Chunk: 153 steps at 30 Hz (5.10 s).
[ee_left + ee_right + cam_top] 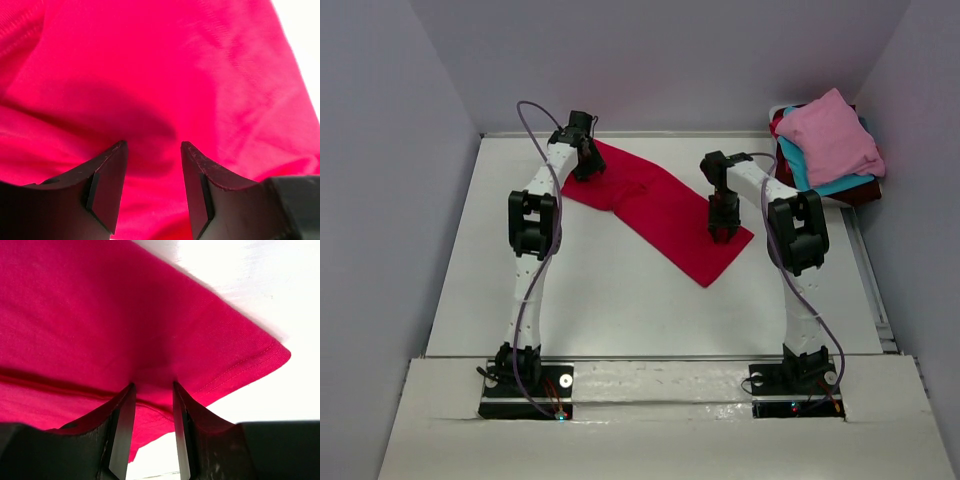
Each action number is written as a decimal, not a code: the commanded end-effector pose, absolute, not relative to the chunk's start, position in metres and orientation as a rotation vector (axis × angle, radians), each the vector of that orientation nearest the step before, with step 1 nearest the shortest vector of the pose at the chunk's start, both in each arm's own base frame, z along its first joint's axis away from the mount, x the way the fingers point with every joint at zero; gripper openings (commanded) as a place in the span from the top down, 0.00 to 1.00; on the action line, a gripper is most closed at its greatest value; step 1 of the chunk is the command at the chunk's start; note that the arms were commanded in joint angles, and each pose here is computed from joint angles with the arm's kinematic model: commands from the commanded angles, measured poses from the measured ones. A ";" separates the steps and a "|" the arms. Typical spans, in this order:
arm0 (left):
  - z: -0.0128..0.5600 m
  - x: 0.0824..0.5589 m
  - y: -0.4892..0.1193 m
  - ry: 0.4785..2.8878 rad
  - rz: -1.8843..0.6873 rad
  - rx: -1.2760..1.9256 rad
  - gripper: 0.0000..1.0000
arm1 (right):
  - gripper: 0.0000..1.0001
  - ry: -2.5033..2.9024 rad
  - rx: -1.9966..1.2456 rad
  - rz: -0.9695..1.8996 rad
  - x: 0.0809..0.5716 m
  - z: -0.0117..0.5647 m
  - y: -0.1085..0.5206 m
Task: Fold and stack the t-shirts
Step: Fold the tshirt
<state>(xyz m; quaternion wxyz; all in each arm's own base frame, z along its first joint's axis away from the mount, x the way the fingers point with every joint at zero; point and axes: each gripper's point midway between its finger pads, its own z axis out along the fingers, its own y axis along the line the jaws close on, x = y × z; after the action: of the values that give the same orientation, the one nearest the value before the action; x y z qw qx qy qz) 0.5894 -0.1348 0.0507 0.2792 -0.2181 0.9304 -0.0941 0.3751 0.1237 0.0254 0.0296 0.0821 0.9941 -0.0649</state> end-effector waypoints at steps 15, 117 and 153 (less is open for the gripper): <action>0.002 0.568 -0.127 2.618 -0.175 -0.647 0.43 | 0.65 3.178 0.232 -0.130 0.337 0.013 0.123; -0.016 0.530 -0.172 2.738 0.096 -0.134 0.40 | 0.87 3.324 -0.551 -0.108 0.164 0.011 0.229; -0.018 0.517 -0.240 2.711 -0.052 0.294 0.40 | 0.90 3.235 -0.948 0.085 0.142 0.049 0.297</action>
<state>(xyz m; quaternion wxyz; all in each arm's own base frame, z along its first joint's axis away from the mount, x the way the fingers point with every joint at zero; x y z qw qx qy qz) 0.5527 -0.2245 0.0286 0.2820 0.0598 0.9575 -0.0124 0.1466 0.2914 0.0443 -0.1071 -0.2712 0.9563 0.0200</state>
